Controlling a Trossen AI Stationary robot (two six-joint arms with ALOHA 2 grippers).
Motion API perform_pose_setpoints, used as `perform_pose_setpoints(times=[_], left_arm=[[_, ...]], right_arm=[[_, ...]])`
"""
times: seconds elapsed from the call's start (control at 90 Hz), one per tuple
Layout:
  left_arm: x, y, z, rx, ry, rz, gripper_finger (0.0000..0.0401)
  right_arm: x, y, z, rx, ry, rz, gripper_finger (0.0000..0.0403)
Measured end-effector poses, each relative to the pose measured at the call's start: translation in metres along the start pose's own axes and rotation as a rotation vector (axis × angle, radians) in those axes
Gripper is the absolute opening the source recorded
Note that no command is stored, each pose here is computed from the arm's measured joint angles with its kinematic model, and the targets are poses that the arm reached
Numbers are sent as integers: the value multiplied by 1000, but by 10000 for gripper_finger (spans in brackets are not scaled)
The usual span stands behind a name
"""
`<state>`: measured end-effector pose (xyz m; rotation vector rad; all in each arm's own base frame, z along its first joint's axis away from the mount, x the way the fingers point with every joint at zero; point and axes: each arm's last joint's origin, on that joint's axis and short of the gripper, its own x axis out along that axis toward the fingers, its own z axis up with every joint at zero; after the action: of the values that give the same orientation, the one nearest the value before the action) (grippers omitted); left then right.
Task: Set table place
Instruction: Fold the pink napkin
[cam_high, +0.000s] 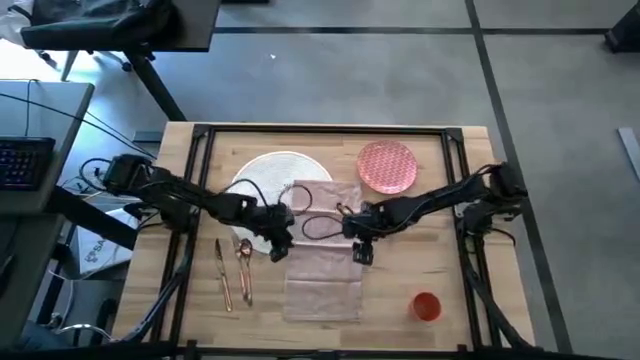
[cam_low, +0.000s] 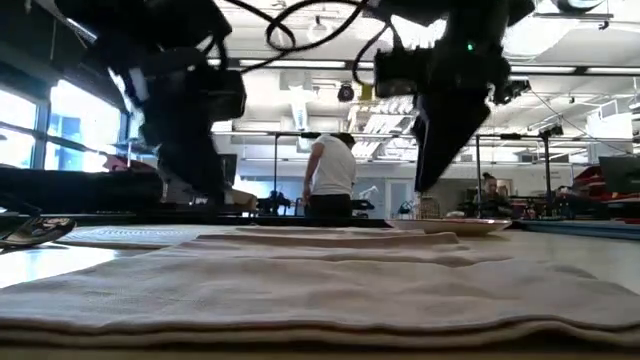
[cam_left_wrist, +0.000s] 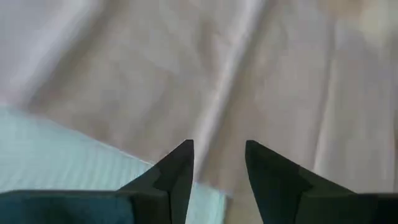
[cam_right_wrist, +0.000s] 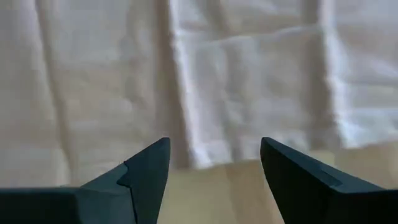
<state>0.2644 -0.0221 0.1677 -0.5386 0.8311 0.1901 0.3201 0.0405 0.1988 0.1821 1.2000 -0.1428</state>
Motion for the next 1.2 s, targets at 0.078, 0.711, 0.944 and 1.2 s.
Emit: perform_pose_setpoints(times=[0.078, 0.711, 0.944, 1.2], left_arm=[[-10, 14, 16, -80, -81, 34, 129], [14, 145, 77, 33, 2, 141, 142], [30, 151, 73, 64, 125, 160, 132], [30, 151, 74, 90, 139, 180, 94]], right_arm=[[-13, -17, 4, 49, -26, -12, 231], [-36, -85, 23, 339, -141, 85, 231], [-36, -87, 23, 279, -146, 72, 231], [-36, -87, 23, 225, -156, 64, 231]])
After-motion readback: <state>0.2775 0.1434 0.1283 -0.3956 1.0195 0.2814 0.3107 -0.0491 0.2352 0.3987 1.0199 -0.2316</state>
